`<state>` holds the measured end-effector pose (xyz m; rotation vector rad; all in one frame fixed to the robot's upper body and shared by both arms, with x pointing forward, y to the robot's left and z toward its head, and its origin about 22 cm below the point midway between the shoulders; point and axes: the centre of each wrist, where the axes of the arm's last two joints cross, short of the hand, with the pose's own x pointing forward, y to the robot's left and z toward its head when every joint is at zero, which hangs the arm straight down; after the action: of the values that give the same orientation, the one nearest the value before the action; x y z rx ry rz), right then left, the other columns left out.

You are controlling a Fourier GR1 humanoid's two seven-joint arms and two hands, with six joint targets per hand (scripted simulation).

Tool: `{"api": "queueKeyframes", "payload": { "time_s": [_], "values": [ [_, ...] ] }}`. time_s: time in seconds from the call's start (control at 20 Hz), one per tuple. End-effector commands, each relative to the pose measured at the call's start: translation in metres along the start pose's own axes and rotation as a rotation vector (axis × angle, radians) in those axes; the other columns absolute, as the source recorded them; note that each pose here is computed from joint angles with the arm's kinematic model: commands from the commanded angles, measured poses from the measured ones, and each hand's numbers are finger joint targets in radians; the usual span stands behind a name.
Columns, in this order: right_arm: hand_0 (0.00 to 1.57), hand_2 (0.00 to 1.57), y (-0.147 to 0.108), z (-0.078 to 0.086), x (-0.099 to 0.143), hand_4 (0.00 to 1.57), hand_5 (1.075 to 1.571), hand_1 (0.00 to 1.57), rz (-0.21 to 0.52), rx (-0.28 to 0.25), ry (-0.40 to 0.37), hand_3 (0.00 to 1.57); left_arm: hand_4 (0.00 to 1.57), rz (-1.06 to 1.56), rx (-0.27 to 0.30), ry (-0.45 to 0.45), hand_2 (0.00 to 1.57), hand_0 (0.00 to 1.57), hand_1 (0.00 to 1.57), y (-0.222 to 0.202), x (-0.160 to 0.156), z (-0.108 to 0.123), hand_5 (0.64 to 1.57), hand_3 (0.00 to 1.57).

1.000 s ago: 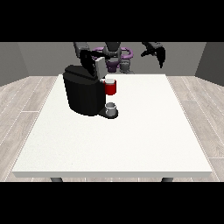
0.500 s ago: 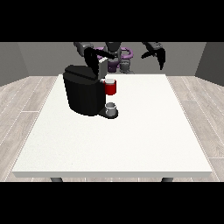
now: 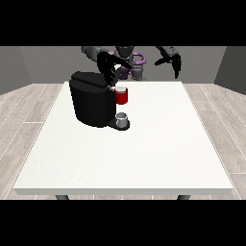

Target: Insert the coffee pod into the coffee machine and close the lid

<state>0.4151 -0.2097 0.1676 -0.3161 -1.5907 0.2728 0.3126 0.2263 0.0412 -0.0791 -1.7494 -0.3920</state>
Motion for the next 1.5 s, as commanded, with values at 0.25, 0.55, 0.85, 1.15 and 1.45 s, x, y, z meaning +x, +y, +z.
{"api": "queueKeyframes", "payload": {
  "time_s": [0.25, 0.55, 0.85, 1.15, 1.45],
  "values": [
    [0.00, 0.00, 0.014, 0.004, 0.074, 0.10, 1.571, 0.00, 0.019, 0.053, -0.273, 0.00, 0.44, -0.015, -0.049, -0.079, 0.00, 0.00, 0.00, -0.001, 0.011, -0.013, 1.571, 0.00],
    [0.00, 0.00, -0.011, 0.014, 0.102, 0.00, 1.571, 0.00, 0.065, -0.008, -0.260, 0.00, 0.42, -0.011, -0.102, -0.131, 0.00, 0.00, 0.00, -0.010, 0.033, -0.032, 1.571, 0.00],
    [0.00, 0.00, -0.017, 0.021, 0.135, 0.00, 1.571, 0.00, 0.084, -0.034, -0.358, 0.00, 0.40, -0.030, -0.143, -0.195, 0.00, 0.00, 0.00, -0.016, 0.053, -0.049, 1.571, 0.00],
    [0.00, 0.00, -0.019, 0.003, 0.142, 0.00, 1.571, 0.00, 0.038, -0.052, -0.414, 0.00, 0.25, -0.024, -0.154, -0.234, 0.00, 0.00, 0.00, -0.004, 0.077, -0.055, 1.571, 0.00],
    [0.00, 0.00, -0.004, -0.008, 0.142, 0.10, 1.571, 0.00, 0.019, 0.024, -0.426, 0.00, 0.33, -0.027, -0.143, -0.223, 0.00, 0.00, 0.00, 0.012, 0.076, -0.052, 1.571, 0.00]
  ]
}}
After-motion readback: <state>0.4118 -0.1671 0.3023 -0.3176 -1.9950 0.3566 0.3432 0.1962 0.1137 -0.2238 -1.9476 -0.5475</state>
